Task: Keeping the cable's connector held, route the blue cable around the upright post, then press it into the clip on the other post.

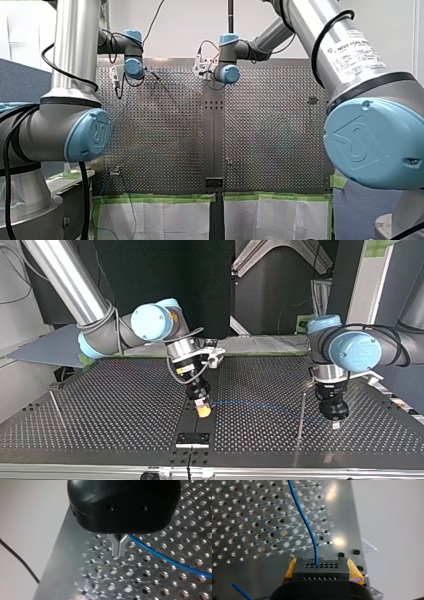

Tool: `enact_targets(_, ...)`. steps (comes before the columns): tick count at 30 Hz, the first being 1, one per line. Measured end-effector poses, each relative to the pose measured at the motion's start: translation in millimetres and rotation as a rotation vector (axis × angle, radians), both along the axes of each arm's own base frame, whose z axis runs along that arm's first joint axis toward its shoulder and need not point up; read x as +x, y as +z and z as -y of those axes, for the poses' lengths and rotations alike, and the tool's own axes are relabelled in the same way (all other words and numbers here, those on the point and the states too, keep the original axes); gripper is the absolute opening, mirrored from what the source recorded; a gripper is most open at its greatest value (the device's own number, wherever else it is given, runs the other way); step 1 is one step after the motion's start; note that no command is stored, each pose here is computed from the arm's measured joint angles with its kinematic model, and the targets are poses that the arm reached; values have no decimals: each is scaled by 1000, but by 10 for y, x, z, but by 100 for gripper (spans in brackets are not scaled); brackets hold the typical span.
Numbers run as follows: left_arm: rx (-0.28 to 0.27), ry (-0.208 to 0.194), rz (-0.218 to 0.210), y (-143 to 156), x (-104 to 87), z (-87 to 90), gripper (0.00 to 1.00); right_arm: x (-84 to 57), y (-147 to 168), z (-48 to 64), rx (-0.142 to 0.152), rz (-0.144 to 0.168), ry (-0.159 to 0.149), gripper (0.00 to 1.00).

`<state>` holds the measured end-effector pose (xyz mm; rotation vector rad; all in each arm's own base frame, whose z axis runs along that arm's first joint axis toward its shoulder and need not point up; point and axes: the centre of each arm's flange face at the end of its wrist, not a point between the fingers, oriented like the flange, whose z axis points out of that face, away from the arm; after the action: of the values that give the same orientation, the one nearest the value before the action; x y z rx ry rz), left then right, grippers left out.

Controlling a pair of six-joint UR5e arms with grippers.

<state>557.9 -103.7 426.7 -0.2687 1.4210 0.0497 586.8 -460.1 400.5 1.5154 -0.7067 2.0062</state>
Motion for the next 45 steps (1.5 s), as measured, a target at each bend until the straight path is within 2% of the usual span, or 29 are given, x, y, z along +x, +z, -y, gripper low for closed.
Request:
enact_targets(4,0,-7,-21,-120,75,-13,0,13,-119,42,11,-12,-4,0)
enact_targets(9,-13,-10,-27,-179,115,-38,0,31,-238,67,24,-25,-4,0)
enact_targets(13,-17,-27,-49,-302,164,-3,0,54,-330,76,35,-34,-2,0)
enact_targets(20,-24,-47,-94,-580,269,46,0,117,-656,84,75,-72,5,0)
enact_targets(27,-34,-65,-106,-651,284,98,0,114,-972,56,110,-114,3,0)
enact_targets(28,-37,-67,-106,-651,283,103,11,111,-1005,51,114,-119,2,0)
enact_targets(29,-42,-68,-106,-651,282,107,11,103,-1049,46,119,-124,1,0)
enact_targets(30,-47,-70,-104,-652,282,111,41,95,-1084,42,124,-129,0,0)
enact_targets(31,-52,-71,-103,-651,281,115,41,87,-1115,39,128,-132,-1,0)
enact_targets(33,-63,-74,-101,-653,281,127,57,72,-1190,31,138,-141,-3,0)
enact_targets(34,-68,-75,-100,-653,281,130,57,69,-1226,27,142,-146,-3,0)
enact_targets(36,-86,-77,-96,-653,280,136,72,73,-1314,23,151,-156,-2,0)
enact_targets(37,-94,-78,-94,-654,280,137,72,78,-1358,22,155,-162,-1,0)
enact_targets(38,-106,-79,-93,-654,280,138,80,85,-1423,20,160,-170,-1,0)
enact_targets(39,-114,-80,-92,-655,279,138,80,92,-1472,17,165,-176,0,0)
enact_targets(41,-131,-82,-90,-659,279,140,94,109,-1580,9,175,-189,-1,0)
enact_targets(42,-138,-83,-90,-660,279,141,94,114,-1626,3,180,-194,-2,0)
enact_targets(43,-145,-84,-89,-662,279,142,100,118,-1667,-2,184,-198,-3,0)
enact_targets(45,-156,-91,-89,-665,279,149,100,116,-1748,-21,192,-206,-6,0)
